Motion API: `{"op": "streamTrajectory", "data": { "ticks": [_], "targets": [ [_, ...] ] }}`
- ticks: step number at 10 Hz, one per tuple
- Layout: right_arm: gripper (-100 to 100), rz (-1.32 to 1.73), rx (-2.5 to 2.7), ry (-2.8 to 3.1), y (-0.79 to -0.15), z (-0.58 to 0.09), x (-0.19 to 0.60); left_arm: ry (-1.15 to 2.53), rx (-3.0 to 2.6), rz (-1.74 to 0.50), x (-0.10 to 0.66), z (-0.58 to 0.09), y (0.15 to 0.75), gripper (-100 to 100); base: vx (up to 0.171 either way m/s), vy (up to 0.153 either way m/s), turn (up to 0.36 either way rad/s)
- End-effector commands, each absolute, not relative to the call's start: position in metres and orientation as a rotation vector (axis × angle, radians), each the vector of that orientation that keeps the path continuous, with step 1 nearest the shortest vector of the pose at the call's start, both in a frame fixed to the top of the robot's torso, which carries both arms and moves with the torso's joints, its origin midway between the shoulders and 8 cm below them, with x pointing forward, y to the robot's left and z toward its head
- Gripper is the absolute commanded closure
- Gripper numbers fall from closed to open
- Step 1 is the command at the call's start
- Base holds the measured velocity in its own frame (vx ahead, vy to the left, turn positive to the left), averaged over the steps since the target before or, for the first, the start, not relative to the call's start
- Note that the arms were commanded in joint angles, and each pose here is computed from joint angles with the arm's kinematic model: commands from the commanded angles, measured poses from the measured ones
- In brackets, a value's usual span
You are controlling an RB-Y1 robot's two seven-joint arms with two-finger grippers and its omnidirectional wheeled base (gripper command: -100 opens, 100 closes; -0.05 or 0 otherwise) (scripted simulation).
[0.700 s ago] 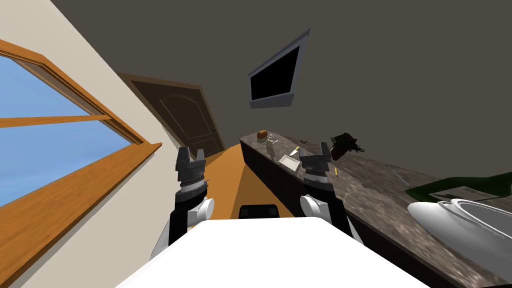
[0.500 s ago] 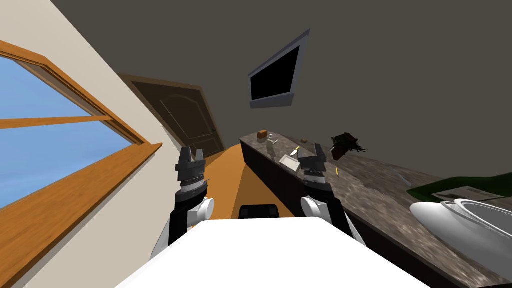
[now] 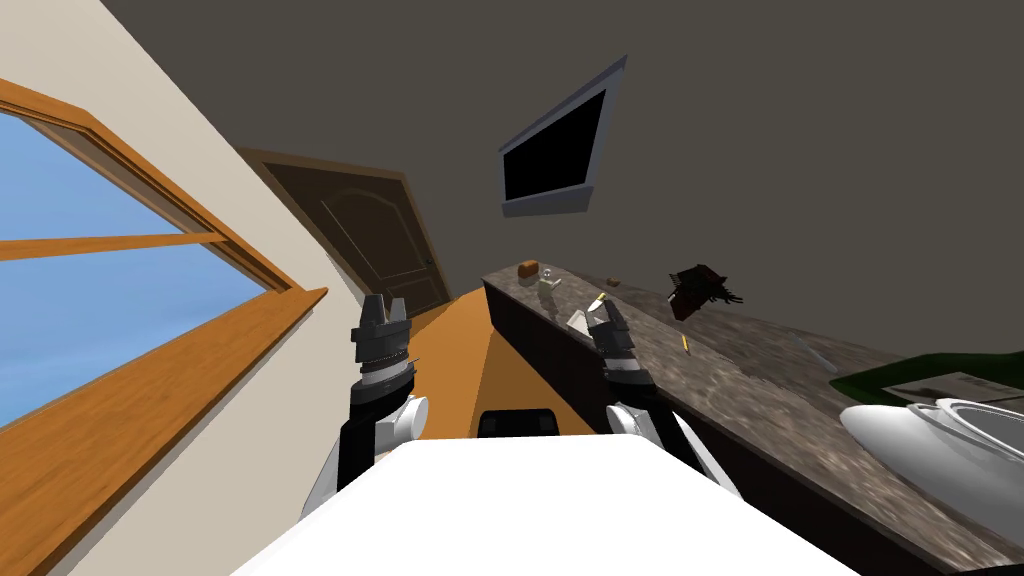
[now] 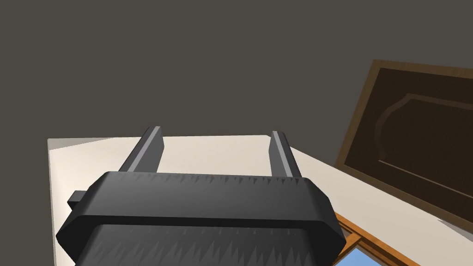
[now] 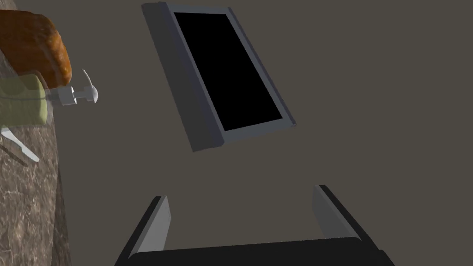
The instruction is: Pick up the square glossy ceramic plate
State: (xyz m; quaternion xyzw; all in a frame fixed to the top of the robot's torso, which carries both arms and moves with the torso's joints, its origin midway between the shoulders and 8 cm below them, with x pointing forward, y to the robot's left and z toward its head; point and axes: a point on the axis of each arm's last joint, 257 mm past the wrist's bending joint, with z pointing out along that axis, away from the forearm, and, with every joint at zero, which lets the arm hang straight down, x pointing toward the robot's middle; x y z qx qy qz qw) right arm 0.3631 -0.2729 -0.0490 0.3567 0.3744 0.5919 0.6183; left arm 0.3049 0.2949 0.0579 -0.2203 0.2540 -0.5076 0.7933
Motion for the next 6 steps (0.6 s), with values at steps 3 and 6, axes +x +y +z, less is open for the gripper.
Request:
{"op": "streamTrajectory", "data": {
  "ticks": [3, 6],
  "targets": [
    [-100, 1.243, 0.823, 1.054, -0.275, -0.106, 0.368, 0.546, -0.474, -1.092, 0.305, 0.058, 0.295, 0, 0.024, 0.116, -0.02],
    [-100, 1.069, 0.81, 1.301, -0.281, -0.186, 0.361, 0.546, -0.474, -1.092, 0.305, 0.058, 0.295, 0, 0.029, 0.204, -0.039]
  ]
}}
